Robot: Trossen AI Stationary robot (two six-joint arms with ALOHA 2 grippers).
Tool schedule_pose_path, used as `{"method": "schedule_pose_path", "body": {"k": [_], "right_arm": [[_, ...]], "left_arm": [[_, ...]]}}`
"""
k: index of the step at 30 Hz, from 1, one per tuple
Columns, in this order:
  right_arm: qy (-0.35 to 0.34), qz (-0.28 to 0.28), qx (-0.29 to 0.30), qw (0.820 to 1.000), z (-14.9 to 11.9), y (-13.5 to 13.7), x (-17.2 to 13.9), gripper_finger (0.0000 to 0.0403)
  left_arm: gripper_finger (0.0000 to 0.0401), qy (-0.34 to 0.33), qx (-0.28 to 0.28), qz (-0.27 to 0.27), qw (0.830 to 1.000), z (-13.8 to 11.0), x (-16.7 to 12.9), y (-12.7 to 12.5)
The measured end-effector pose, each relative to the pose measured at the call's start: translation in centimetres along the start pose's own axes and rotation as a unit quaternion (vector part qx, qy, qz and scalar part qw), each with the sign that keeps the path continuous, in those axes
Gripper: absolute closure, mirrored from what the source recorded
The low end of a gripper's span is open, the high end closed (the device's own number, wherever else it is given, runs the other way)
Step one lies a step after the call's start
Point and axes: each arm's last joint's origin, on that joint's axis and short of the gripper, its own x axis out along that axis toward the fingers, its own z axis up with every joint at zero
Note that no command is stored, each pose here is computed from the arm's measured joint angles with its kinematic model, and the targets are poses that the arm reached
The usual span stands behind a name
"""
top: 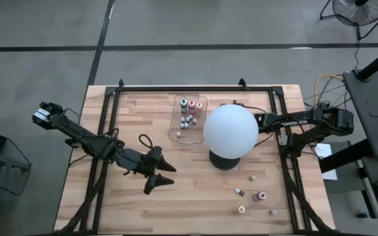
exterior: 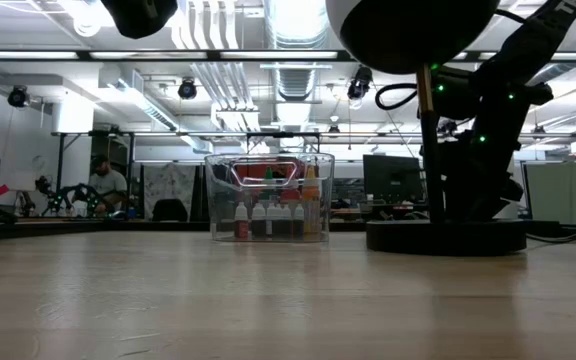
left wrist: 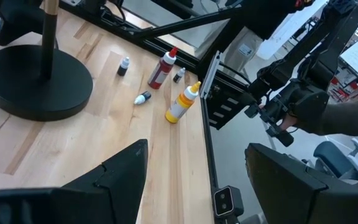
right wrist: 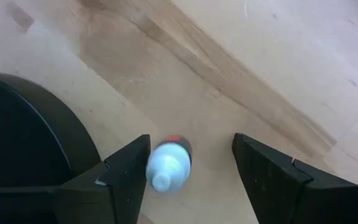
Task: Pick & Place food coloring
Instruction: Put the small red food coloring bottle into the transparent bin
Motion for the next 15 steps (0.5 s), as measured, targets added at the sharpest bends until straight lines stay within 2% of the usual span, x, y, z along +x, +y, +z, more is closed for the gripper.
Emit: {"method": "schedule_pose_path", "body": {"k": [10,15], "right_arm": [[0.005,-0.003,0.000,1.000,0.03,0.01,-0.09,0.0177],[0.005,-0.004,0.000,1.000,0.02,0.00,-0.09,0.0201]], "left_arm": [[0.0160,0.000,0.004,0.000,1.000,0.01,0.00,0.02],[0.0160,-0.001,0.008,0.001,1.000,0.05,0.01,0.07]]}}
